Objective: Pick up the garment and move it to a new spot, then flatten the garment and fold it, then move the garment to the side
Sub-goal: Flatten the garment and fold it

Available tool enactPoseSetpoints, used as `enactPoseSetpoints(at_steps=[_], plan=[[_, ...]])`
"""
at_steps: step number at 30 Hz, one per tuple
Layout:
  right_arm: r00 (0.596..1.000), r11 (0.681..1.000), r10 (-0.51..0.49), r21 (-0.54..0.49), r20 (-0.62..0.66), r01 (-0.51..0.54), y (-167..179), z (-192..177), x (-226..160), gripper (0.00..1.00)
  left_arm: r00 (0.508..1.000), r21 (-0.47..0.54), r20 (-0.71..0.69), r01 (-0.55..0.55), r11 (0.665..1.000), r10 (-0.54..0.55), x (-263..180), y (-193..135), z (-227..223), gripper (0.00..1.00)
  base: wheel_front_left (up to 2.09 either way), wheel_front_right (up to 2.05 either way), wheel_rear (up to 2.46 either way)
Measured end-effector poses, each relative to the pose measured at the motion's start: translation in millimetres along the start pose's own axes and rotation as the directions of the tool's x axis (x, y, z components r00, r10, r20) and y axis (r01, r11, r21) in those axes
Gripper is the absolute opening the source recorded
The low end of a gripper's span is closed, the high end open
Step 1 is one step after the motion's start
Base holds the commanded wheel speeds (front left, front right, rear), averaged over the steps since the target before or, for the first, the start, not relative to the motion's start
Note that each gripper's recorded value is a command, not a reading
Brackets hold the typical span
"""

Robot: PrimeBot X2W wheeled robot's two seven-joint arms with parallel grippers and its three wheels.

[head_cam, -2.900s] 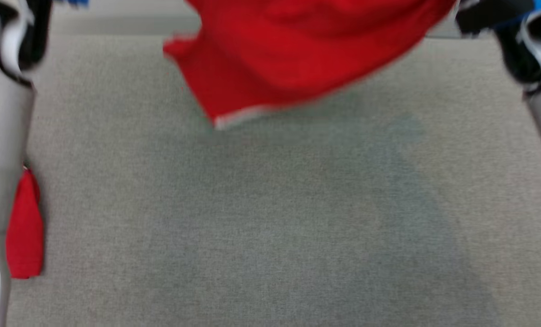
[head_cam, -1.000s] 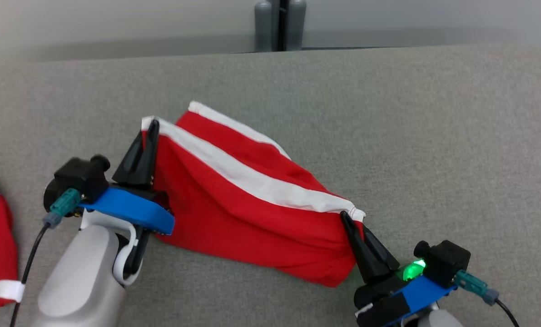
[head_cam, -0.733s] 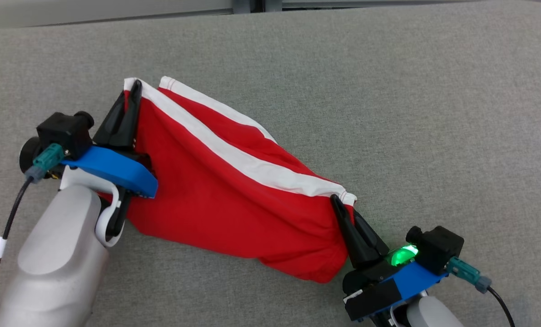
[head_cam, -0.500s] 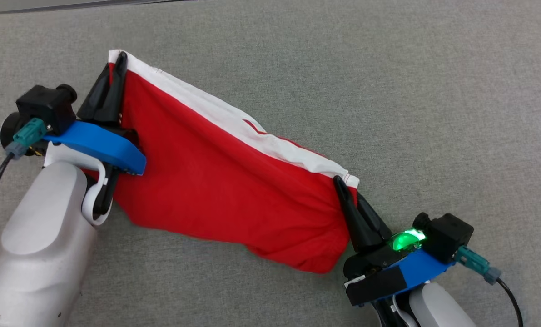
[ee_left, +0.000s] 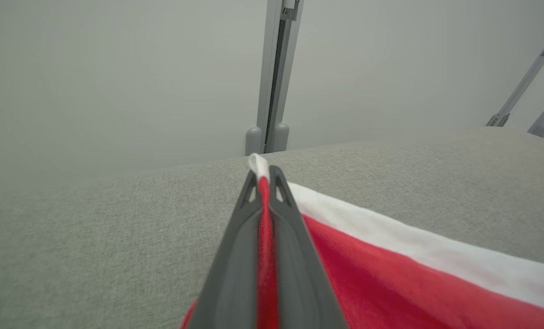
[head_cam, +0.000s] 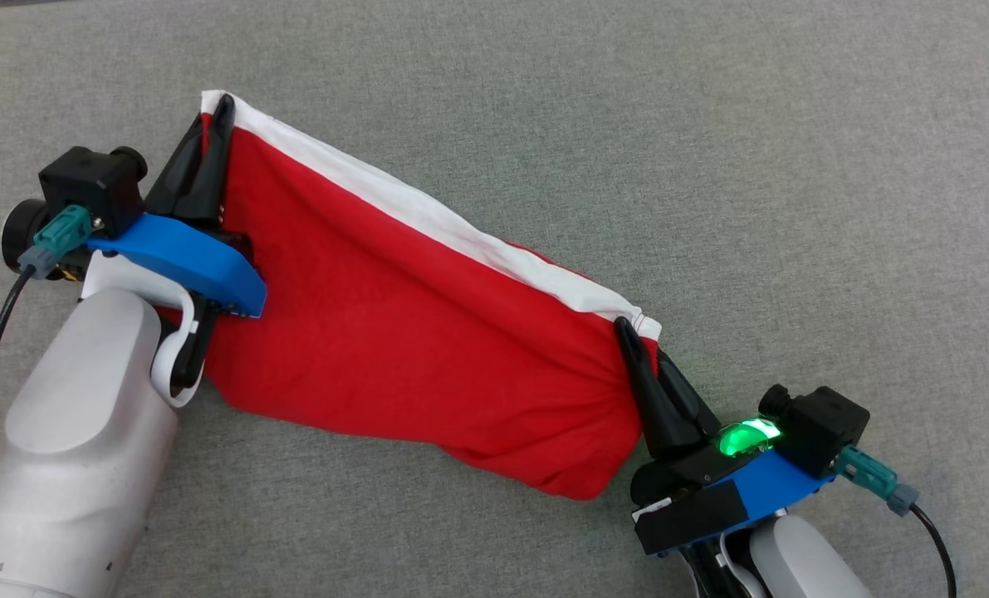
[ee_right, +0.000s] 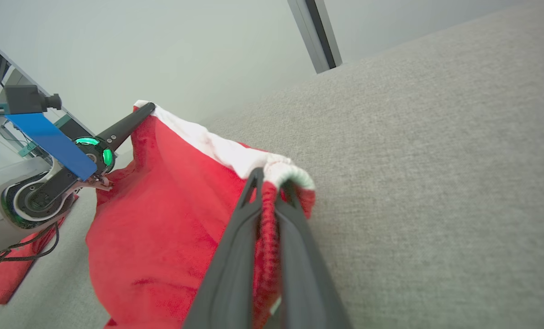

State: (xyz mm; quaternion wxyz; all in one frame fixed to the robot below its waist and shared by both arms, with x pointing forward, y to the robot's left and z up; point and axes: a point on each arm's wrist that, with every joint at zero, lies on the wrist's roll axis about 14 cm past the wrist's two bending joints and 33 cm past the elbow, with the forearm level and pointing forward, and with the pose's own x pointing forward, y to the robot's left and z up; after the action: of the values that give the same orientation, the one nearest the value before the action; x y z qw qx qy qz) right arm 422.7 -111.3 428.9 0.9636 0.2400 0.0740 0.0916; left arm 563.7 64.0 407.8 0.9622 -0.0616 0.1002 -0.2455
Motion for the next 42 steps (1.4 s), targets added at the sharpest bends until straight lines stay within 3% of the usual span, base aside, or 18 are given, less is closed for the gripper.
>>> enactPoseSetpoints(at_steps=[1, 2, 12, 21, 33, 34, 35, 36, 42], plan=[[1.000, 1.000, -0.006, 0.001, -0.006, 0.006, -2, -2, -1, 1.00, 1.000, 0.000, -0.001, 0.000, 1.000, 0.000, 0, 0, 0, 0.90, 0.00, 0.00, 0.00], [1.000, 1.000, -0.011, 0.000, -0.009, 0.011, -3, -2, -1, 1.00, 1.000, 0.001, -0.006, -0.002, 1.000, 0.002, -1, 0, -1, 1.00, 0.00, 0.00, 0.00], [1.000, 0.998, -0.013, -0.069, -0.002, 0.013, -5, 3, -8, 1.00, 0.998, -0.027, -0.038, -0.060, 0.998, 0.059, -21, 6, -10, 1.00, 0.00, 0.00, 0.00], [0.999, 0.995, -0.046, -0.087, 0.012, 0.047, -11, 9, -23, 1.00, 0.980, -0.058, -0.173, -0.114, 0.992, 0.102, -54, 8, -49, 1.00, 0.00, 0.00, 0.00], [0.994, 0.986, -0.099, -0.132, 0.041, 0.103, -26, 19, -38, 1.00, 0.923, 0.012, -0.361, -0.139, 0.990, 0.134, -72, 15, -75, 1.00, 0.00, 0.00, 0.00], [0.994, 0.985, -0.101, -0.135, 0.041, 0.106, -27, 20, -39, 1.00, 0.920, 0.008, -0.369, -0.139, 0.990, 0.132, -72, 14, -76, 0.80, 0.00, 0.00, 0.00], [0.994, 0.985, -0.104, -0.135, 0.042, 0.109, -28, 20, -39, 1.00, 0.917, 0.003, -0.376, -0.141, 0.990, 0.131, -72, 14, -77, 0.24, 0.00, 0.00, 0.00], [0.993, 0.985, -0.106, -0.136, 0.043, 0.111, -29, 20, -40, 1.00, 0.916, 0.003, -0.380, -0.139, 0.990, 0.130, -72, 13, -77, 0.00, 0.00, 0.00, 0.00], [0.991, 0.976, -0.123, -0.172, 0.050, 0.130, -34, 24, -47, 1.00, 0.923, -0.007, -0.359, -0.153, 0.988, 0.140, -81, 10, -73, 0.00, 0.00, 0.00, 0.00]])
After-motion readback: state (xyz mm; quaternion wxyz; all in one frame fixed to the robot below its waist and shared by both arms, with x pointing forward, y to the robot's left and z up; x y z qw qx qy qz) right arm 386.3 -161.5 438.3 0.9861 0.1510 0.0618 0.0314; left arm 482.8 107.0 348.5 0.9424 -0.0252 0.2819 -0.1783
